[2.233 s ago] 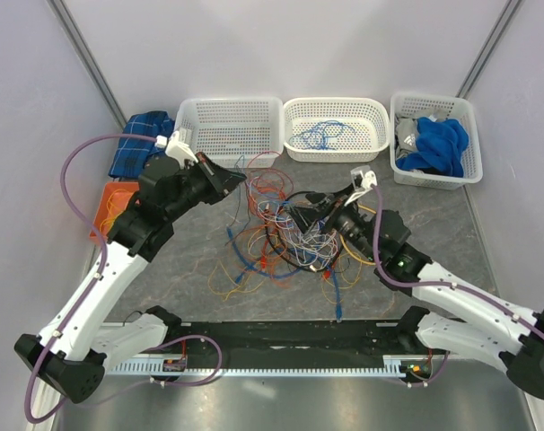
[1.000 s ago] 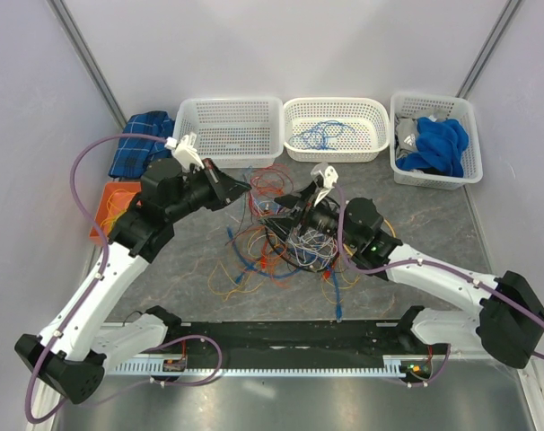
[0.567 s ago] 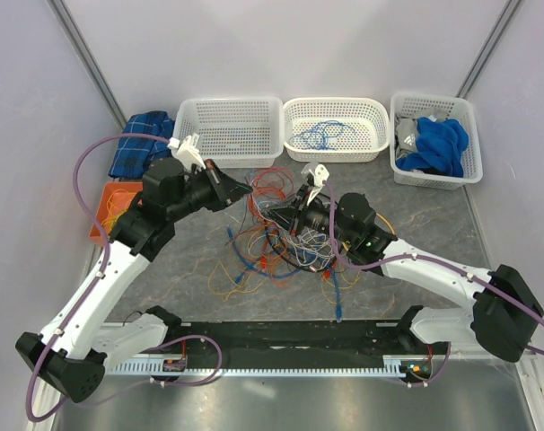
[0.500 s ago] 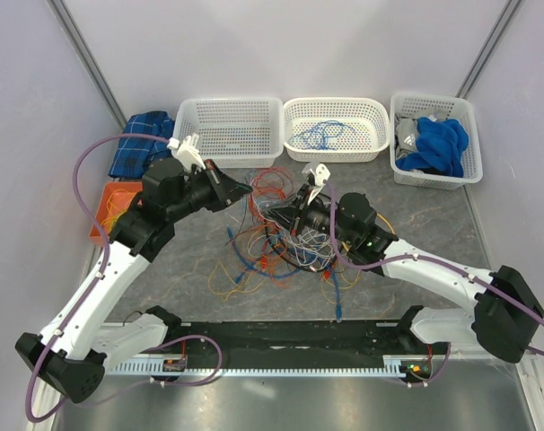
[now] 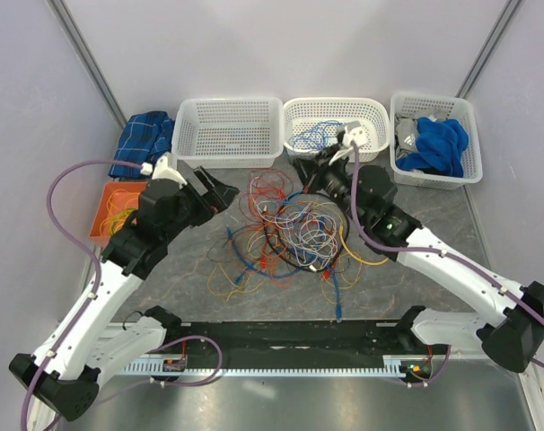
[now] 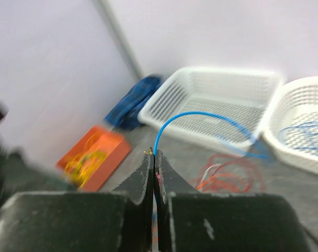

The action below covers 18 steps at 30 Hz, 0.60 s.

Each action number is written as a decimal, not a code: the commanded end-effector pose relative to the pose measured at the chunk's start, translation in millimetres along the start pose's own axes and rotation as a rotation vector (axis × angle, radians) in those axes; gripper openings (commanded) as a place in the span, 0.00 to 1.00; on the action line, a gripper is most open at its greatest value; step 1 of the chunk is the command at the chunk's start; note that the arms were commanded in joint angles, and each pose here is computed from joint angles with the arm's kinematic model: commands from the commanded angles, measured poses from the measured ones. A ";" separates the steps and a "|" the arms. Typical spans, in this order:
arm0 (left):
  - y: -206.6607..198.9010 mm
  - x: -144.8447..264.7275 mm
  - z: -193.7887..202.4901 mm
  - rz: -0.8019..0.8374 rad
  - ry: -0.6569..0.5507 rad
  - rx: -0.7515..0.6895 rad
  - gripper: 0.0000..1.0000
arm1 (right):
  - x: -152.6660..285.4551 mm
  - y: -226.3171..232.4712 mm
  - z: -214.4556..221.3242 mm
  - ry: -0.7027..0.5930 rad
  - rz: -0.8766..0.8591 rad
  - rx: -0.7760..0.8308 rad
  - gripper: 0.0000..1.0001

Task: Untangle the cables

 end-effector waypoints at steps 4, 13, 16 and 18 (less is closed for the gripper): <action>53.7 -2.5 4.8 -0.167 -0.073 0.082 1.00 | -33.2 -97.3 -60.6 -0.100 0.323 -0.060 0.00; 91.9 -1.3 32.0 -0.214 -0.019 0.125 0.98 | -104.7 -175.3 -94.0 -0.143 0.469 -0.020 0.00; 101.3 0.3 39.6 -0.214 -0.003 0.127 0.98 | -127.6 -204.8 -82.5 -0.126 0.513 -0.025 0.00; 109.3 0.5 44.2 -0.225 0.006 0.123 0.97 | -134.9 -223.8 -83.3 -0.137 0.545 -0.027 0.00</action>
Point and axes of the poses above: each gripper's point midway between its finger pads, its own x axis back along the fingers, its own y axis along the line the jaws close on, z = x × y, the point moved 1 cm from there along x, back along the fingers, and after that the axes turned 14 degrees about x, right-handed, at the moved point
